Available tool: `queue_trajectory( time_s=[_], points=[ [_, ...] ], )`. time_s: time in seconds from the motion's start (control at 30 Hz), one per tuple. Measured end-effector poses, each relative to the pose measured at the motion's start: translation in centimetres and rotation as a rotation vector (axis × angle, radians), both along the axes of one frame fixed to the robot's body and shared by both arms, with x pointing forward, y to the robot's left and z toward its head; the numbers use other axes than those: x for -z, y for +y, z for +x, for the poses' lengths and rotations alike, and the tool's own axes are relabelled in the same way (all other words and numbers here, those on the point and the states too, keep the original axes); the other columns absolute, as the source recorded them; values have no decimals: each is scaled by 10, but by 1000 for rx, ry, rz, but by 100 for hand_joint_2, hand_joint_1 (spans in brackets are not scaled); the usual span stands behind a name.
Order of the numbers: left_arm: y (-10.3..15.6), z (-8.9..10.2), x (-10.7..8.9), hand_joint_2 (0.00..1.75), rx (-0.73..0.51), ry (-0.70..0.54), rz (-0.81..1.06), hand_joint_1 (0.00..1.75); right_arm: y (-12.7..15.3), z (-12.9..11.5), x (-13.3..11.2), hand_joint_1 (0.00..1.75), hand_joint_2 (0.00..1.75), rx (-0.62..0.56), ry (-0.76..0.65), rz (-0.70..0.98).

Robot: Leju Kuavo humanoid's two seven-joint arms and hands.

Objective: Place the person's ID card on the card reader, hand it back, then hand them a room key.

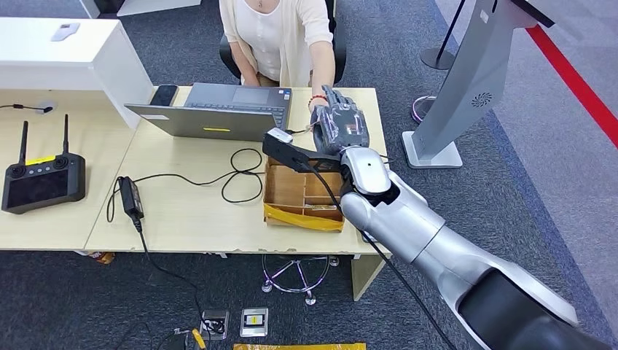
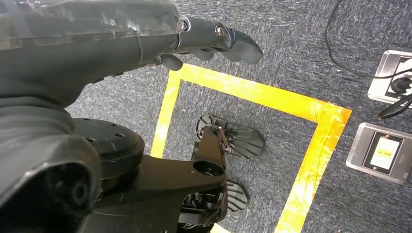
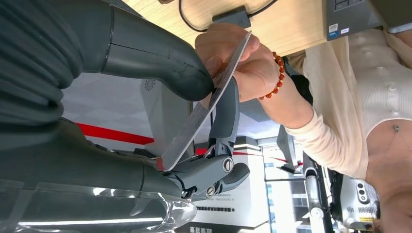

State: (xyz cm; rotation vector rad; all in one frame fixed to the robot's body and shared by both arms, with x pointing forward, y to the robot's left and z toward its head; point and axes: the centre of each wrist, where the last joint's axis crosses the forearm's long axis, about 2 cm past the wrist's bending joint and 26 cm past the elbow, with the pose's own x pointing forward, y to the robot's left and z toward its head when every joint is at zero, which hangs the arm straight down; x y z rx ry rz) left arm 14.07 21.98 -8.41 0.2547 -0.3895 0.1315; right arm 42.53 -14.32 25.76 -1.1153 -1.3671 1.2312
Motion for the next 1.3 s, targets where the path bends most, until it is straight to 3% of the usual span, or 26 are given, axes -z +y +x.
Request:
queue_trajectory(
  time_s=[0.23,0.27,0.3,0.37,0.4,0.43,0.77,1.3],
  points=[
    [0,0,0,0,3,0,3,0,-1,0,3,175,175,9,7,-11],
    [-1,0,0,0,3,2,4,0,-1,0,4,149,175,13,10,-15],
    [-1,1,0,0,3,3,5,0,-2,1,5,106,175,17,13,-18],
    [-2,1,-1,0,2,4,4,0,-2,1,6,19,87,22,17,-22],
    [-2,1,-1,0,2,4,4,0,-2,1,6,1,44,24,17,-22],
    [-2,1,-1,0,3,4,3,0,-3,1,7,0,0,25,17,-23],
    [-3,2,-1,0,3,1,3,0,-4,2,7,0,0,-11,-3,2],
    [-5,3,-2,0,8,-1,0,0,-25,2,9,0,0,67,-58,-20]
  ],
)
